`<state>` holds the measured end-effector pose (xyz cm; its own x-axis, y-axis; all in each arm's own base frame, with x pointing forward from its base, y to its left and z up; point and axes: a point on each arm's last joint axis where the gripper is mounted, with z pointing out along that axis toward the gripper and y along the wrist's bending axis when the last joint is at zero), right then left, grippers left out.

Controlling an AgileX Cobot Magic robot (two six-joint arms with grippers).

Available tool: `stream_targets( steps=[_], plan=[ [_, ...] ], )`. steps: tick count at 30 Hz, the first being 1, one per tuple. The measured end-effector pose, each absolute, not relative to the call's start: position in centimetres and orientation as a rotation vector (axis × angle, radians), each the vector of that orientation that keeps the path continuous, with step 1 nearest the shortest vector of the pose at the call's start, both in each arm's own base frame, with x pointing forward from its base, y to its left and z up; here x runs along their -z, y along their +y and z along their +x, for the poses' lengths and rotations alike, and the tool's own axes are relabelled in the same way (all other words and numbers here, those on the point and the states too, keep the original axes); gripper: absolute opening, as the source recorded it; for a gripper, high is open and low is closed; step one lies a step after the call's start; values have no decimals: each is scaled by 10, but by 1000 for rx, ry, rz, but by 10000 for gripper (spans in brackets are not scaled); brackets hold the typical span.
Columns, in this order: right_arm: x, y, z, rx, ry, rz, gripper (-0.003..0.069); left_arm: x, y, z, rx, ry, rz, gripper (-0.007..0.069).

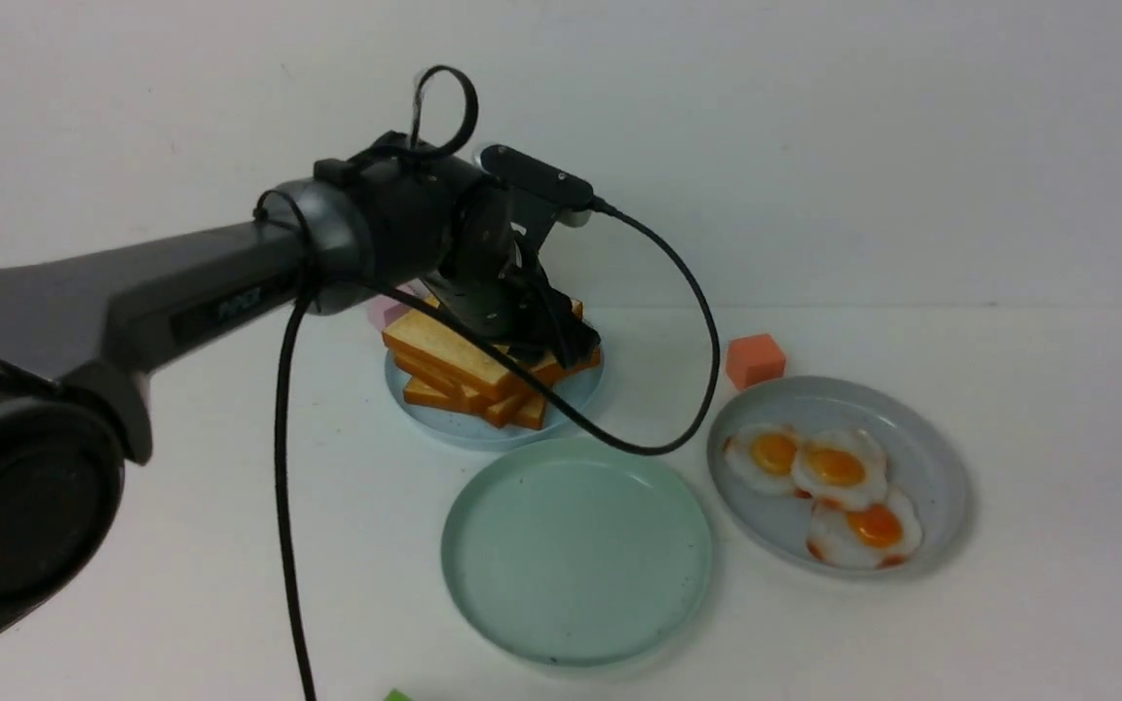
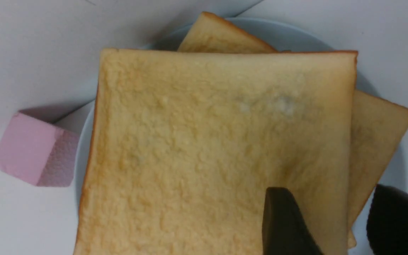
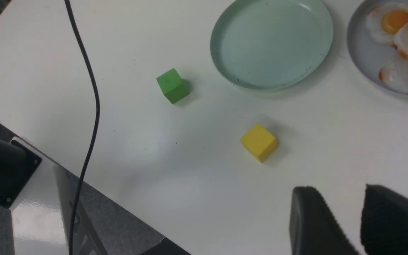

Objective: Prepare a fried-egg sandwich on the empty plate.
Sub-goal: Use the left arm to grab a slice of bread, then use the left arm to put a slice of bread into the empty plate in the middle

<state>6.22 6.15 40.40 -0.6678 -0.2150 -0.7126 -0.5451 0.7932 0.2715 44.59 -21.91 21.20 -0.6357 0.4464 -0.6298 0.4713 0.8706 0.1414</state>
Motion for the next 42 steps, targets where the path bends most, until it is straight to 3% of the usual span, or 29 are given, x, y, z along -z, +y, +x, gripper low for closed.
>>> stream_targets(
  steps=[12,16,19,22,25,31,34,38,42],
  plan=[
    [-404,61,63,-607,2287,-559,238,-198,-219,450,10,2352,692,328],
    [-404,61,63,-604,2288,-559,238,-198,-219,451,-8,2345,705,211],
    [-403,60,63,-599,2293,-561,238,-198,-220,450,-15,2343,715,50],
    [-403,60,63,-598,2293,-560,238,-204,-220,448,-29,2335,726,22],
    [-403,60,63,-597,2296,-562,238,-223,-219,441,-54,2324,738,22],
    [-403,59,63,-571,2298,-561,238,-307,-219,397,-23,2244,727,22],
    [-402,57,64,-547,2297,-560,238,-328,-223,369,27,2215,749,22],
    [-402,55,66,-502,2295,-556,238,-310,-241,320,76,2263,889,22],
    [-402,54,66,-493,2294,-556,238,-257,-265,285,100,2317,1061,22]
  ],
)
